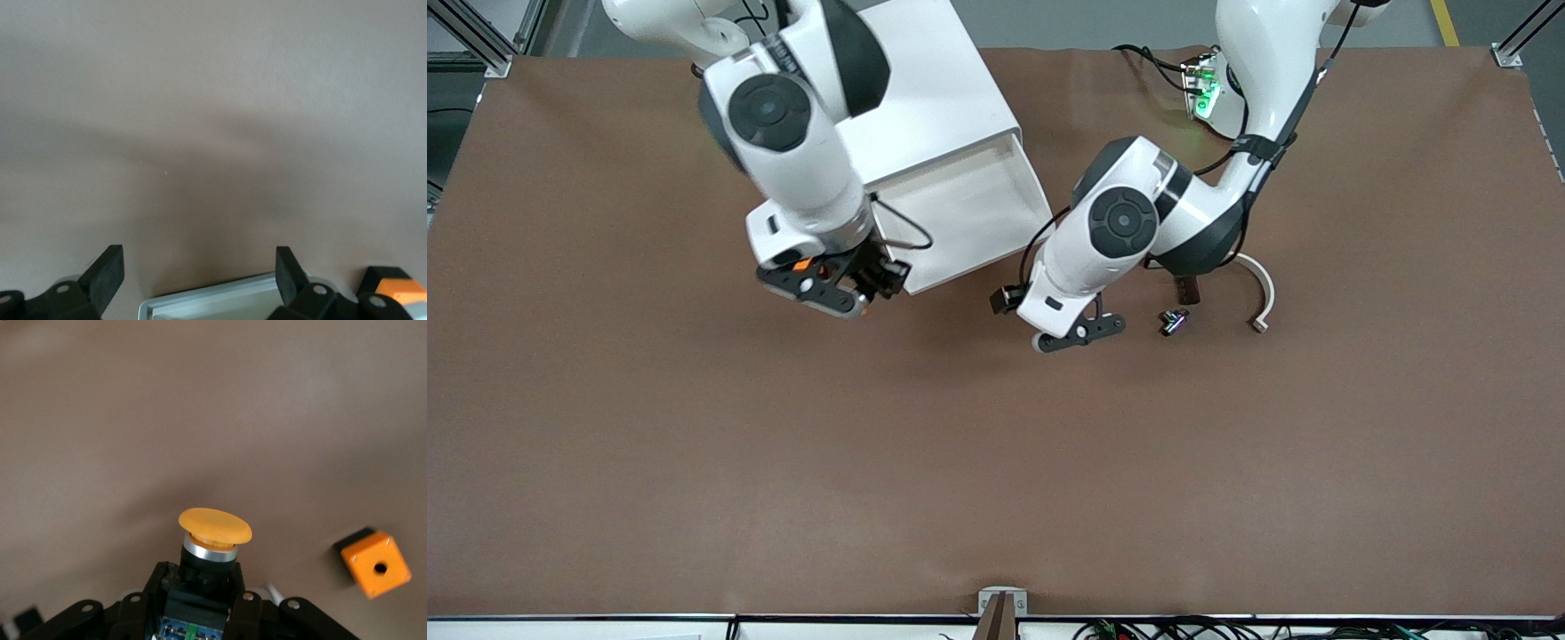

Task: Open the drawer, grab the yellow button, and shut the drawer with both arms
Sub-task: 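Push the drawer closed with the left gripper while the right gripper carries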

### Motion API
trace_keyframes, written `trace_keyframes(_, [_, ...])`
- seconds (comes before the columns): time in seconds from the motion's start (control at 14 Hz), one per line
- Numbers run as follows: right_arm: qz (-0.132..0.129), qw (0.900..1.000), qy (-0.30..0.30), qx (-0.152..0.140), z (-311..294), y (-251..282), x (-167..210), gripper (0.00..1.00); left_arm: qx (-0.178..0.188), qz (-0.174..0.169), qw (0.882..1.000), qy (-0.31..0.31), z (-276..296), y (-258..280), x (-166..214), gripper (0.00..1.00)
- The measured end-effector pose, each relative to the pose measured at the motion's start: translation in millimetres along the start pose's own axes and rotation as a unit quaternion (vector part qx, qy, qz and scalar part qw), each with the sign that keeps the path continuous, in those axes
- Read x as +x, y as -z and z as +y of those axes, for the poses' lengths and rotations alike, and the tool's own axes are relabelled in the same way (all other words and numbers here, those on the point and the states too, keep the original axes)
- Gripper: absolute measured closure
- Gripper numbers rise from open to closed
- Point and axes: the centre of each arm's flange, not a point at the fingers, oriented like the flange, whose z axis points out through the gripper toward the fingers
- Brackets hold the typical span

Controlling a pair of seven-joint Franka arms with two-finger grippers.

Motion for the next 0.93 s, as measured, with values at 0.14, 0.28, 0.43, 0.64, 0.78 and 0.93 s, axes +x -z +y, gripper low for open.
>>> trace_keyframes(0.14, [-0.003,1.0,0.017,-0.005,20.5,-16.8,27.0,0.6,0.009,-0.006,1.0,-0.01,5.2,-11.7,-13.2,0.0])
trace_keyframes(0.28, [-0.003,0.999,0.035,-0.006,39.8,-36.7,47.6,0.6,0.016,-0.012,1.0,-0.018,10.2,-22.5,-24.1,0.0])
trace_keyframes(0.43, [0.001,0.998,0.058,-0.005,63.5,-61.0,65.4,0.6,0.019,-0.015,0.999,-0.025,15.6,-28.3,-33.4,0.0])
trace_keyframes(0.64, [0.004,0.995,0.095,-0.006,123.5,-102.0,100.3,0.6,0.02,-0.016,0.999,-0.034,21.6,-31.1,-43.4,0.0])
trace_keyframes(0.78, [0.0,0.994,0.106,-0.015,173.7,-118.9,126.3,0.6,0.022,-0.017,0.999,-0.043,27.7,-34.1,-54.2,0.0])
trace_keyframes(0.93, [-0.001,0.993,0.111,-0.032,219.0,-130.3,146.1,0.6,0.024,-0.019,0.998,-0.055,35.4,-38.4,-68.9,0.0])
